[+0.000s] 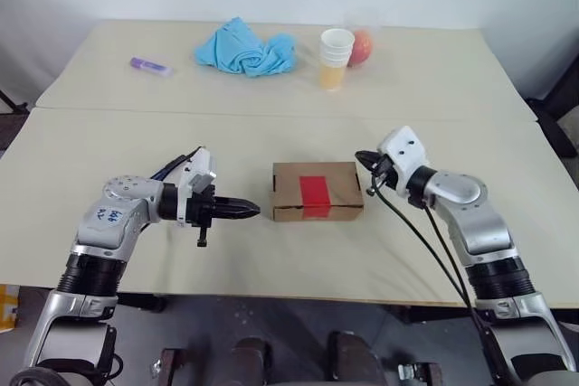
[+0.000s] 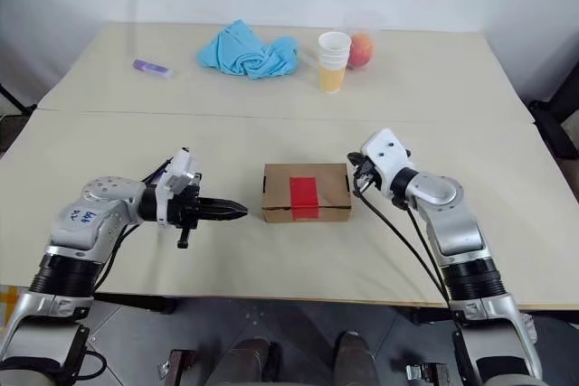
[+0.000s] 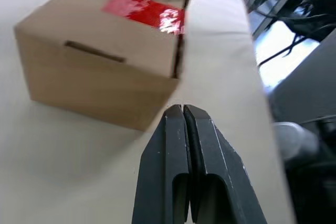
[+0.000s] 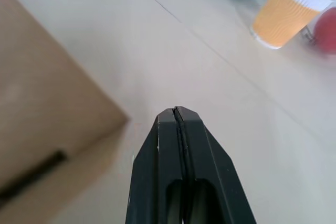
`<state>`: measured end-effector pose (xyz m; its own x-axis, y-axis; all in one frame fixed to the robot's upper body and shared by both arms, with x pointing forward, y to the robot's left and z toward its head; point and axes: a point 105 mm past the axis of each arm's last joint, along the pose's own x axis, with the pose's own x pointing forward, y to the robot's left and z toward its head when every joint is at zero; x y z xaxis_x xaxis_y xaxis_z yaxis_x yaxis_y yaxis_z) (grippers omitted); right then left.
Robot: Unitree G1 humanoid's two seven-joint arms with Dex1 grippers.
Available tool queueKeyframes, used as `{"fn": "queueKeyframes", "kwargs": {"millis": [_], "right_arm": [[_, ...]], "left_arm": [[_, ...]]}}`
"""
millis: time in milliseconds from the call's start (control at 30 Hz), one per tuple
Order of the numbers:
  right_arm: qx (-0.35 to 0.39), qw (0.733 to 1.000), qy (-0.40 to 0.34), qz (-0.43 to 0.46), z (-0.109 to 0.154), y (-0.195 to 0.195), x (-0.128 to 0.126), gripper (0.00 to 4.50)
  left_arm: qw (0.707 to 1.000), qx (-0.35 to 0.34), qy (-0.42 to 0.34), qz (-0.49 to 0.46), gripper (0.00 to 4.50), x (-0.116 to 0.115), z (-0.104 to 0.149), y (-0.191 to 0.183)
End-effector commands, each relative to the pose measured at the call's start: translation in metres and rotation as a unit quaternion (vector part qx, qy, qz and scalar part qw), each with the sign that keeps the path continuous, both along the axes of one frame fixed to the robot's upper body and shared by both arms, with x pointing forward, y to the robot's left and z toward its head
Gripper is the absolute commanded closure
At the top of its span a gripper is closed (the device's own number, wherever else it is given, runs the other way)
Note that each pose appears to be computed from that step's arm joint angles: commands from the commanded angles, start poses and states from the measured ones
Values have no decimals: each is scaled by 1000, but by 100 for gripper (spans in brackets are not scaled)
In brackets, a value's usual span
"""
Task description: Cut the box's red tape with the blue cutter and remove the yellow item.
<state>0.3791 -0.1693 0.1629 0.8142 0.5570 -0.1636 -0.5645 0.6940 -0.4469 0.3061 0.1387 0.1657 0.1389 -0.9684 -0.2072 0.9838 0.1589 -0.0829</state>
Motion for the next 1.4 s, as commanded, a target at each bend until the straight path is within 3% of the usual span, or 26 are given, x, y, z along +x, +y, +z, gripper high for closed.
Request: {"fn": "queueKeyframes", "kwargs": {"millis": [33, 200, 333, 533, 667, 800, 1000, 1267, 1400], "right_arm": [[-2, 1000, 8, -8, 17, -34, -17, 450], [-11, 984, 158, 84, -16, -21, -76, 450], [9, 960, 237, 150, -39, 13, -123, 450], [53, 970, 199, 128, -37, 50, -114, 450], [62, 980, 168, 91, -32, 54, -98, 450], [67, 988, 131, 47, -24, 43, -76, 450], [72, 990, 114, 47, -15, 43, -54, 450], [54, 986, 111, 109, -11, 67, -18, 450], [40, 988, 100, 108, -7, 63, -4, 450]], "left_arm": [[995, -79, -59, 27, 447, 19, 55, 0], [985, -67, -139, 75, 447, 71, 64, -24], [976, 5, -171, 135, 447, 116, 42, -62], [973, 84, -161, 143, 447, 128, 12, -81], [987, 71, -111, 87, 447, 117, 11, -83], [997, 24, -76, 21, 447, 103, 29, -80], [996, 59, 16, -58, 447, 78, 19, -57], [991, 93, 76, -63, 447, 39, -8, -50], [996, 67, 48, -23, 447, 37, -6, -57]]}}
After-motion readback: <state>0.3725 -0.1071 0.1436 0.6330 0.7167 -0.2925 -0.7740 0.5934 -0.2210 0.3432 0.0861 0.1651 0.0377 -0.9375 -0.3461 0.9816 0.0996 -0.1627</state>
